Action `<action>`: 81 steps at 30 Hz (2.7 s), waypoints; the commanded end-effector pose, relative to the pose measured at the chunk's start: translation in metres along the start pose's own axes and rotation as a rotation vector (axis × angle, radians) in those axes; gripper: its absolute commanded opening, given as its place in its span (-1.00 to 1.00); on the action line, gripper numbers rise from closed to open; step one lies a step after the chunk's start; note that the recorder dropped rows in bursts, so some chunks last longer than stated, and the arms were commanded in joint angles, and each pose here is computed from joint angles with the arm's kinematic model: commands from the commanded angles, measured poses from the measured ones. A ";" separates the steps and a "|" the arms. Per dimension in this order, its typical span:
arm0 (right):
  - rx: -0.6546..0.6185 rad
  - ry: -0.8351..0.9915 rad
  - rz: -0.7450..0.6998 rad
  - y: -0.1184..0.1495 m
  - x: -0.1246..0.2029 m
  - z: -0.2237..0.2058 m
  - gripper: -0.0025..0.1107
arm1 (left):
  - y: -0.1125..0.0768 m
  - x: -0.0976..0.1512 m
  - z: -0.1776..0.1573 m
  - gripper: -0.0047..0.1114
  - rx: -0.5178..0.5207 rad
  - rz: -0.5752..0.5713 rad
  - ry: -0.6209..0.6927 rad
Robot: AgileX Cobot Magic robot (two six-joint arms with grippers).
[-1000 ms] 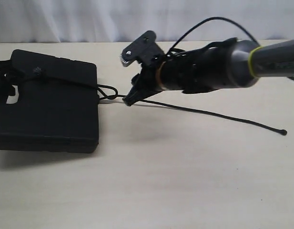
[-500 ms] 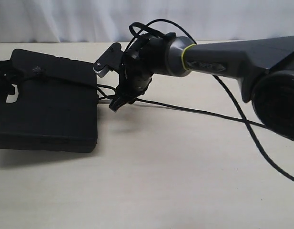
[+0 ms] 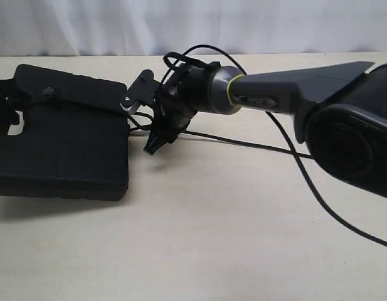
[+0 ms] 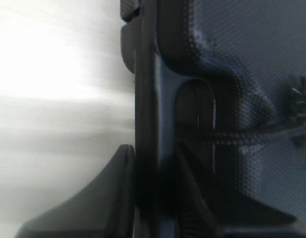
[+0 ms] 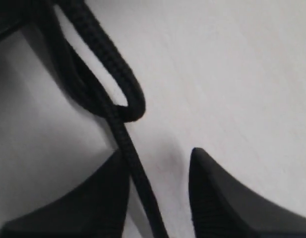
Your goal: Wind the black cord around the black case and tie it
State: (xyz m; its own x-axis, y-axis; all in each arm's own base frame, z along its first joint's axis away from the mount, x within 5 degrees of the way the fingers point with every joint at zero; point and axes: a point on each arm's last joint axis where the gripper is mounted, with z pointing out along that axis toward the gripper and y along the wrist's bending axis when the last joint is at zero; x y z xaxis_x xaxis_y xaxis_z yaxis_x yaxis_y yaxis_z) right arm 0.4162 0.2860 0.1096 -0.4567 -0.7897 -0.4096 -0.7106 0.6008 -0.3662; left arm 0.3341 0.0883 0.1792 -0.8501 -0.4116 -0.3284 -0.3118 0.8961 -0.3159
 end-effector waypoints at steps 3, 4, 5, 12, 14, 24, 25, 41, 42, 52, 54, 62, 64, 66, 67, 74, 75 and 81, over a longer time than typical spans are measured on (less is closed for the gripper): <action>0.047 -0.014 0.078 -0.011 -0.003 -0.008 -0.88 | -0.006 -0.005 -0.006 -0.92 0.028 -0.044 -0.054; 0.055 -0.019 0.102 -0.017 -0.005 -0.014 -0.88 | -0.007 -0.005 -0.005 -0.92 0.029 -0.040 -0.050; 0.065 -0.019 0.107 -0.021 -0.005 -0.021 -0.88 | -0.008 -0.005 -0.004 -0.92 0.030 -0.037 -0.047; 0.104 -0.020 0.238 -0.069 0.030 -0.066 -0.88 | -0.014 0.001 0.021 -0.92 0.043 -0.048 0.008; 0.102 -0.020 0.286 -0.080 0.050 -0.072 -0.88 | -0.015 0.002 0.026 -0.92 0.051 -0.068 0.017; 0.163 0.100 0.547 -0.134 0.151 -0.078 -0.88 | -0.023 0.003 0.043 -0.92 0.071 -0.113 0.011; 0.162 0.096 0.551 -0.135 0.154 -0.077 -0.88 | -0.028 0.004 0.048 -0.92 0.075 -0.108 0.009; 0.177 0.146 0.803 -0.156 0.190 -0.069 -0.88 | -0.088 0.007 0.069 -0.91 0.047 0.046 -0.197; 0.175 0.147 0.802 -0.155 0.190 -0.068 -0.88 | -0.089 0.007 0.069 -0.88 0.044 0.061 -0.200; 0.169 0.162 0.801 -0.153 0.193 -0.062 -0.88 | -0.092 0.006 0.069 -0.25 0.022 0.121 -0.237; 0.169 0.162 0.801 -0.153 0.193 -0.062 -0.88 | -0.092 0.005 0.069 -0.19 0.021 0.120 -0.242; 0.170 0.157 0.801 -0.154 0.192 -0.063 -0.83 | -0.096 0.000 0.048 -0.20 0.009 0.237 -0.287; 0.164 0.164 0.818 -0.153 0.192 -0.063 -0.70 | -0.099 -0.002 0.035 -0.20 0.003 0.302 -0.305; 0.146 0.165 0.876 -0.152 0.191 -0.064 -0.49 | -0.103 -0.003 0.019 -0.20 0.006 0.343 -0.334; 0.138 0.159 0.898 -0.151 0.190 -0.067 -0.40 | -0.105 -0.004 0.011 -0.20 0.012 0.348 -0.347; 0.094 0.191 0.815 -0.140 0.166 -0.115 0.07 | -0.118 0.007 -0.049 -0.76 0.074 0.401 -0.331; 0.094 0.202 0.795 -0.139 0.163 -0.125 0.07 | -0.119 0.010 -0.055 -0.88 0.074 0.418 -0.319; 0.061 0.381 0.733 -0.125 0.167 -0.178 -0.11 | -0.119 0.040 -0.087 -0.92 0.100 0.491 -0.107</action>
State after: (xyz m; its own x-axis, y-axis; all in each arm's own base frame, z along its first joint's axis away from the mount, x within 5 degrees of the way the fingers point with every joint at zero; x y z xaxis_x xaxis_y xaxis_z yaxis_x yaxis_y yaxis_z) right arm 0.3523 0.0606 0.2204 -0.9262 -0.1662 -0.3383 -0.1242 0.9820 -0.1423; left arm 0.3175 -0.0173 0.2748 -0.7799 -0.0051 -0.6258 0.1253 0.9784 -0.1641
